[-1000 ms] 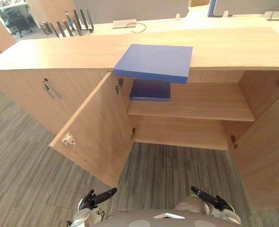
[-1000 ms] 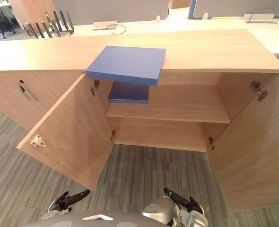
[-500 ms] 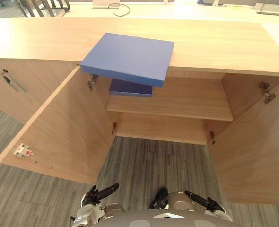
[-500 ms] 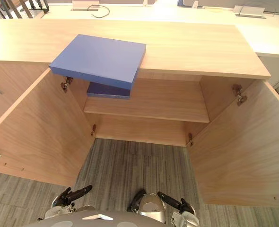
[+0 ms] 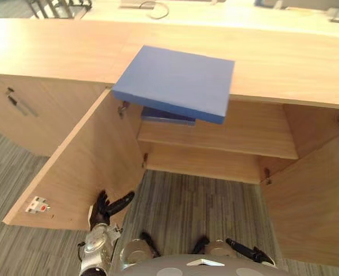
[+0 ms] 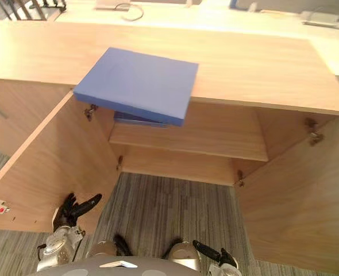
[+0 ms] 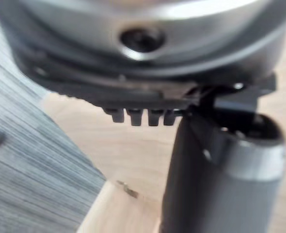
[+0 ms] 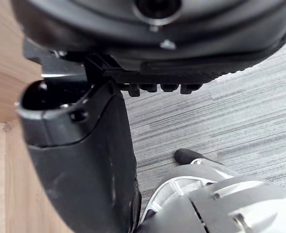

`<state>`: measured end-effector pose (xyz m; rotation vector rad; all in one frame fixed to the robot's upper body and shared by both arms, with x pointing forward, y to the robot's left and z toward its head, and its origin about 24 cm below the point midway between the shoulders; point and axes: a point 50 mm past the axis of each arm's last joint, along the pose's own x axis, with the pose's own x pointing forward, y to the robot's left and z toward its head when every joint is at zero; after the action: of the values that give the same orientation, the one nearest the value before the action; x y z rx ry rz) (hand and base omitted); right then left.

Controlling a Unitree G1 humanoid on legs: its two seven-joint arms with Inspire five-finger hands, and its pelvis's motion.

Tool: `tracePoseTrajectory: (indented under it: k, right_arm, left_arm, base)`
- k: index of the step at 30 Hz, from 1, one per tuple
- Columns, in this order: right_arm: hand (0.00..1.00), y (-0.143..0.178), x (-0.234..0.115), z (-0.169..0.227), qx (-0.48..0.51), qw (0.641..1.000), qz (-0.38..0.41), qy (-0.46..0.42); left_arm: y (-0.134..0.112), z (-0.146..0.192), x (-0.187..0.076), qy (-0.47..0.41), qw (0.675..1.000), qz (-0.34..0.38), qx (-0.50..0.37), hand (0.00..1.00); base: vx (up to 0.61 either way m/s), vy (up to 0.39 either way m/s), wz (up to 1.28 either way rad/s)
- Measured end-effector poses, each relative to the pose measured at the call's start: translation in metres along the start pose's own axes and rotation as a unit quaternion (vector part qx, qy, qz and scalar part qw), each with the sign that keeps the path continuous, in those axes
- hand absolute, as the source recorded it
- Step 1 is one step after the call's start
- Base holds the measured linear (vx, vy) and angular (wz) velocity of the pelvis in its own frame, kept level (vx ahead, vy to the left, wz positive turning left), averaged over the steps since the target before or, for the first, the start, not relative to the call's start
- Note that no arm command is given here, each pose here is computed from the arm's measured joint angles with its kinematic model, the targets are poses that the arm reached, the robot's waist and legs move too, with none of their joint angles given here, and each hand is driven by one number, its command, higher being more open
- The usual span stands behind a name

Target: Walk over to the cabinet, pick up the folder, carry it to the office cabinet, place the folder inside the office cabinet, then close the office cabinet door

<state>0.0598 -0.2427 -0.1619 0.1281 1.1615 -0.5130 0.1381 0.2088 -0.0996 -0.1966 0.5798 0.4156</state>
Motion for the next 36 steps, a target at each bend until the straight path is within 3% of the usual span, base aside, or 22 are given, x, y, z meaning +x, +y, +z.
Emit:
tracePoseTrajectory:
  k: [4, 9, 12, 19, 22, 28, 36]
  right_arm:
    - [1.0, 0.003, 0.002, 0.019, -0.008, 0.999, 0.02, -0.03]
    - [1.0, 0.021, 0.004, 0.049, -0.036, 0.995, 0.053, -0.079]
    - [1.0, 0.022, 0.004, 0.048, -0.041, 0.994, 0.056, -0.082]
    - [1.0, 0.02, 0.004, 0.025, -0.061, 0.996, 0.05, -0.036]
    - [1.0, 0.023, 0.003, 0.024, -0.072, 0.996, 0.051, -0.035]
    - [1.0, 0.034, 0.003, 0.023, -0.091, 0.994, 0.049, -0.038]
    - [1.0, 0.058, 0.0, 0.023, -0.096, 0.992, 0.062, -0.047]
  left_arm:
    - [-0.005, -0.001, -0.016, -0.008, 0.998, -0.056, -0.018, 1.0]
    - [-0.03, 0.03, -0.028, -0.066, 0.974, -0.175, -0.124, 1.0]
    - [-0.057, 0.07, -0.046, -0.139, 0.937, -0.254, -0.196, 1.0]
    - [-0.089, 0.13, -0.085, -0.258, 0.869, -0.355, -0.227, 1.0]
    - [-0.086, 0.147, -0.096, -0.317, 0.869, -0.331, -0.186, 1.0]
    - [-0.077, 0.166, -0.109, -0.424, 0.875, -0.211, -0.099, 1.0]
    - [-0.061, 0.169, -0.108, -0.449, 0.886, -0.058, -0.105, 1.0]
  base:
    - [0.03, 0.068, 0.09]
    - [-0.03, 0.037, 0.0]
    - [-0.03, 0.045, 0.0]
    - [0.0, 0.04, 0.0]
    - [0.0, 0.037, 0.11]
    - [-0.01, 0.048, 0.15]
    - [-0.03, 0.061, 0.14]
